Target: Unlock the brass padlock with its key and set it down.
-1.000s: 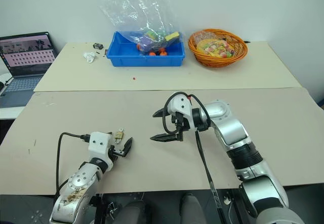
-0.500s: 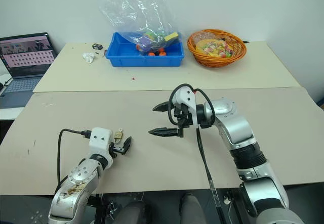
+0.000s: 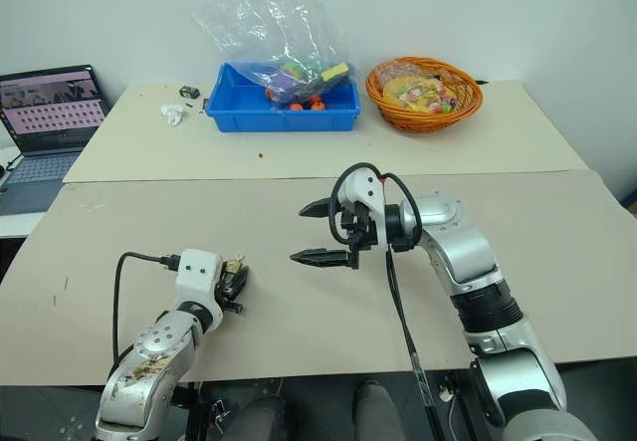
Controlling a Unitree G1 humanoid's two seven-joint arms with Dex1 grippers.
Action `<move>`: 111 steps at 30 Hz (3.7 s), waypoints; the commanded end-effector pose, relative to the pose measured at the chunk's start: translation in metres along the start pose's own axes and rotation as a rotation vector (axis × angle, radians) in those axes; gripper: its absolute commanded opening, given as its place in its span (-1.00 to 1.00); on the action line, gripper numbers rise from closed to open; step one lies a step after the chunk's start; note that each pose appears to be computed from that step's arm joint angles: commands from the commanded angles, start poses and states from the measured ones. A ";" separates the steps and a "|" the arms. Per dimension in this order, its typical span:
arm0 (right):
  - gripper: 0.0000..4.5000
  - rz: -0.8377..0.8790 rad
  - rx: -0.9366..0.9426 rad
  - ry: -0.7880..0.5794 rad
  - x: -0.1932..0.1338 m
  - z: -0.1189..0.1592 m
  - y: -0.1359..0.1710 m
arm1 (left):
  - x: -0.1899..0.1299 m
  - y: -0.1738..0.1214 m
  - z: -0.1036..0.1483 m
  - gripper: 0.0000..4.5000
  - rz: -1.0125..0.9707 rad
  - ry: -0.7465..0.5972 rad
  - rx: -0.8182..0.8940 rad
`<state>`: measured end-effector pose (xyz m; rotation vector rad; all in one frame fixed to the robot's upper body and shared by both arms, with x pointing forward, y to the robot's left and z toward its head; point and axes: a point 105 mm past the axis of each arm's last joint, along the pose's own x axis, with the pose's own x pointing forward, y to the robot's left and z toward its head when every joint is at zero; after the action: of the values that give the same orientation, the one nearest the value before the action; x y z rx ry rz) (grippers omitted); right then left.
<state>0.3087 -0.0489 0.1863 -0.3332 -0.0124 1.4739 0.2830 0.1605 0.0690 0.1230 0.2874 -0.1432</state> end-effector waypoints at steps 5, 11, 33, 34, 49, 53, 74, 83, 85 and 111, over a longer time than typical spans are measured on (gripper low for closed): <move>1.00 -0.023 -0.040 -0.028 -0.005 0.014 -0.001 | 0.000 0.014 -0.022 -0.63 0.060 0.102 0.004; 1.00 -0.063 -0.018 -0.031 -0.006 0.011 -0.002 | -0.001 0.010 0.023 -0.63 -0.063 -0.087 0.432; 1.00 -0.226 0.351 -0.050 -0.038 -0.015 -0.015 | -0.038 -0.042 0.111 -0.63 -0.313 -0.891 1.245; 1.00 -0.221 0.352 -0.044 -0.037 -0.016 -0.014 | -0.038 -0.042 0.111 -0.63 -0.315 -0.897 1.249; 1.00 -0.163 0.244 -0.020 -0.011 0.006 0.008 | -0.032 -0.053 0.107 -0.63 -0.408 -0.864 1.251; 1.00 -0.162 0.248 -0.028 -0.011 0.009 0.008 | -0.032 -0.054 0.106 -0.63 -0.423 -0.860 1.252; -0.72 -0.099 0.283 -0.006 -0.002 0.009 0.018 | -0.034 -0.062 0.106 -0.63 -0.476 -0.889 1.305; -0.99 -0.092 0.278 -0.011 -0.002 0.014 0.019 | -0.034 -0.064 0.105 -0.63 -0.486 -0.889 1.298; -0.99 -0.088 0.275 -0.012 -0.001 0.016 0.019 | -0.034 -0.064 0.106 -0.63 -0.486 -0.889 1.295; -0.99 -0.056 0.979 -0.010 0.010 0.010 0.005 | -0.037 -0.066 0.106 -0.63 -0.500 -0.904 1.290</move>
<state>0.3029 -0.0436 0.1831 0.4549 0.6848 1.2376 0.2785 0.0988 0.1667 1.2404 -0.6524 -0.8048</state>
